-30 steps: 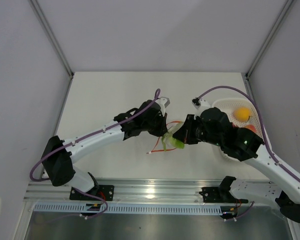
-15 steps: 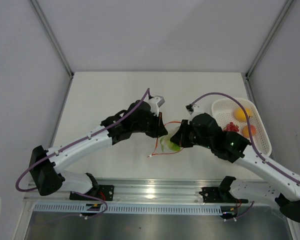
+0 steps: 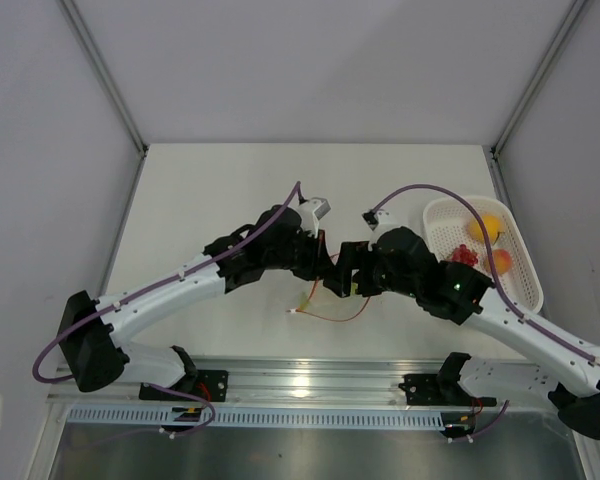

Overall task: Place the food in the zip-top bag and seal the zipper
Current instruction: Place the fake vegetable in the zipper food storage bag, then pick up the fake fruit from the bin.

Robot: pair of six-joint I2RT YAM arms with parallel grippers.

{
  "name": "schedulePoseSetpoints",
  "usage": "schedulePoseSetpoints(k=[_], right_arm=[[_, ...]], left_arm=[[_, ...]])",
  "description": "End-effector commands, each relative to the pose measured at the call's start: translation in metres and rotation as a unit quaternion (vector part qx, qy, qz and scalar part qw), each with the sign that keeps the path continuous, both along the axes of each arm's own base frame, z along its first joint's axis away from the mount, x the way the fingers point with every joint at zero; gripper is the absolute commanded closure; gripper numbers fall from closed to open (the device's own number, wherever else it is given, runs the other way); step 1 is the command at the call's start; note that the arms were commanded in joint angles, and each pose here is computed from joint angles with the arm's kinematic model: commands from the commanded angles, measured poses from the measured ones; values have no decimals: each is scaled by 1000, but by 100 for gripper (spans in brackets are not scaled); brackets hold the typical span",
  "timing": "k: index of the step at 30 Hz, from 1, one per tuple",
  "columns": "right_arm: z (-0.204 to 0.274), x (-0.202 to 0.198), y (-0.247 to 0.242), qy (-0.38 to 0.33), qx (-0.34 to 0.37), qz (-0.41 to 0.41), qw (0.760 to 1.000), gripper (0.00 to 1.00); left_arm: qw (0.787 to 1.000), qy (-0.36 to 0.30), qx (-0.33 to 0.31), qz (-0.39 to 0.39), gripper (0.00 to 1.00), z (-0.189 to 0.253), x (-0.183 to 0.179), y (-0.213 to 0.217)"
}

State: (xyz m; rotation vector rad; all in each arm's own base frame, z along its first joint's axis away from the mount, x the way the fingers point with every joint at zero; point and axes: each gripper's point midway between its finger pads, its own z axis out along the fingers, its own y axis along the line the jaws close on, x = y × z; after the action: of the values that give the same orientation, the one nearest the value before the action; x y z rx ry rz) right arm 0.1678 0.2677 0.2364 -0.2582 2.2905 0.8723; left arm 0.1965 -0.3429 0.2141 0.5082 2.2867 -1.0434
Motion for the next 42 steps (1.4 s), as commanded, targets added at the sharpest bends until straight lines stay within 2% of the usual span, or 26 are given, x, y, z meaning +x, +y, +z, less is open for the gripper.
schedulePoseSetpoints(k=[1, 8, 13, 22, 28, 36, 42], right_arm=[[36, 7, -16, -44, 14, -32, 998, 19], [56, 7, -42, -53, 4, -75, 996, 19], [63, 18, -83, -49, -29, -148, 987, 20], [81, 46, -180, -57, -43, -312, 947, 18], [69, 45, -187, -26, -37, -310, 950, 18], [64, 42, -208, -17, -47, -357, 933, 18], [57, 50, -215, 5, -48, -368, 928, 18]], left_arm=[[999, -13, -40, 6, 99, 23, 0, -1], [998, -16, -54, 24, 99, 27, 1, 2], [998, -33, -33, 41, 99, 27, 9, 9], [996, -64, 4, 67, 99, 26, 24, 20], [996, -68, 4, 56, 99, 27, 25, 17], [997, -64, -2, 44, 100, 23, 28, 9], [997, -65, -6, 49, 99, 25, 35, 13]])
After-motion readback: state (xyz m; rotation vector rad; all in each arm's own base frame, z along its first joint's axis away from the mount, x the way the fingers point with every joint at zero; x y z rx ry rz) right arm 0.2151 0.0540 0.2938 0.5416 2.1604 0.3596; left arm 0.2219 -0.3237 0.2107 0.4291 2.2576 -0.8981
